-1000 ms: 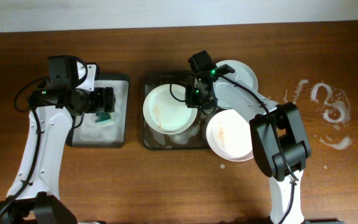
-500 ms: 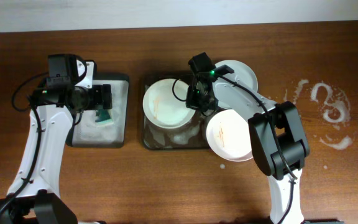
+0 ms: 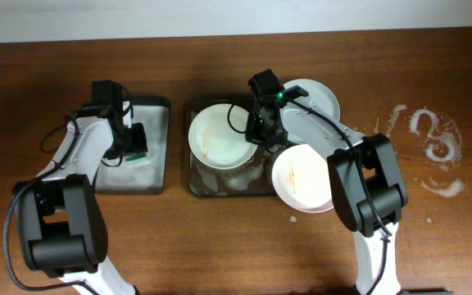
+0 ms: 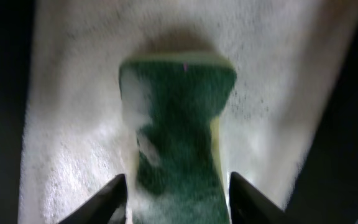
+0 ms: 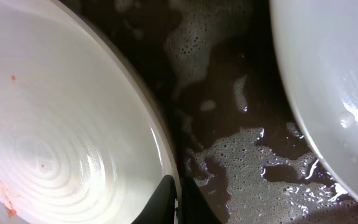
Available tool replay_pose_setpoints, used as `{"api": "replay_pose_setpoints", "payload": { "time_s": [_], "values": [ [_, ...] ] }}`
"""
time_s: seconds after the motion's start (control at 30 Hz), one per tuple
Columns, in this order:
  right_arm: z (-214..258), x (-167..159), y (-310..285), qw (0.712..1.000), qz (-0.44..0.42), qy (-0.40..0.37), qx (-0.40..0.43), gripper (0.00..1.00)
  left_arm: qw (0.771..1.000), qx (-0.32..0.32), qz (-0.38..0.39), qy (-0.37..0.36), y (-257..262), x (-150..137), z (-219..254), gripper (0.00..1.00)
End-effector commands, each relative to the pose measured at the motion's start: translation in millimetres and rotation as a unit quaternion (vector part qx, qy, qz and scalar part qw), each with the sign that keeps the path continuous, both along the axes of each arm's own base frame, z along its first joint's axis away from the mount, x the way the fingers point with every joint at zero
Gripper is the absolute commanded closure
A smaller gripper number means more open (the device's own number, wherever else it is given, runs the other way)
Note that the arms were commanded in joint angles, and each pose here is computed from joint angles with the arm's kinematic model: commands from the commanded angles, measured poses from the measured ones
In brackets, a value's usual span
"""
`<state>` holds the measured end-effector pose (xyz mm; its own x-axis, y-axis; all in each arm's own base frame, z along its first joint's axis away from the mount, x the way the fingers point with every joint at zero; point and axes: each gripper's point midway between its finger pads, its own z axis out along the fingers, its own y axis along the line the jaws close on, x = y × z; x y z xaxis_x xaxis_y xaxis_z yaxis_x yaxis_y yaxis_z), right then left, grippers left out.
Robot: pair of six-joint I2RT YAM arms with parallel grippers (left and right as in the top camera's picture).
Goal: Clean dirty plates on tray and stack at the side
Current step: 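Grasp the green sponge with the left gripper and carry it to the white plate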
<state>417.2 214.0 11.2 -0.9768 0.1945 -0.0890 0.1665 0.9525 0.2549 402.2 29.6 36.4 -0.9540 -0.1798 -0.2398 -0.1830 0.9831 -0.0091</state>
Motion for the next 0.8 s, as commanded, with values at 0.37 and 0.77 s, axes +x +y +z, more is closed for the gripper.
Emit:
{"api": "replay_pose_setpoints", "payload": {
  "time_s": [0.37,0.77],
  "values": [
    [-9.0,-1.5,-1.5,1.0,-0.001,0.005,-0.011,0.9,1.0,0.014,0.018,-0.018,8.4,17.7,-13.3,0.93],
    [-9.1,-1.7,-1.8,1.0,0.004,0.005,-0.011,0.96,0.985,-0.12,-0.079,-0.093,-56.8,41.1,104.9,0.99]
  ]
}}
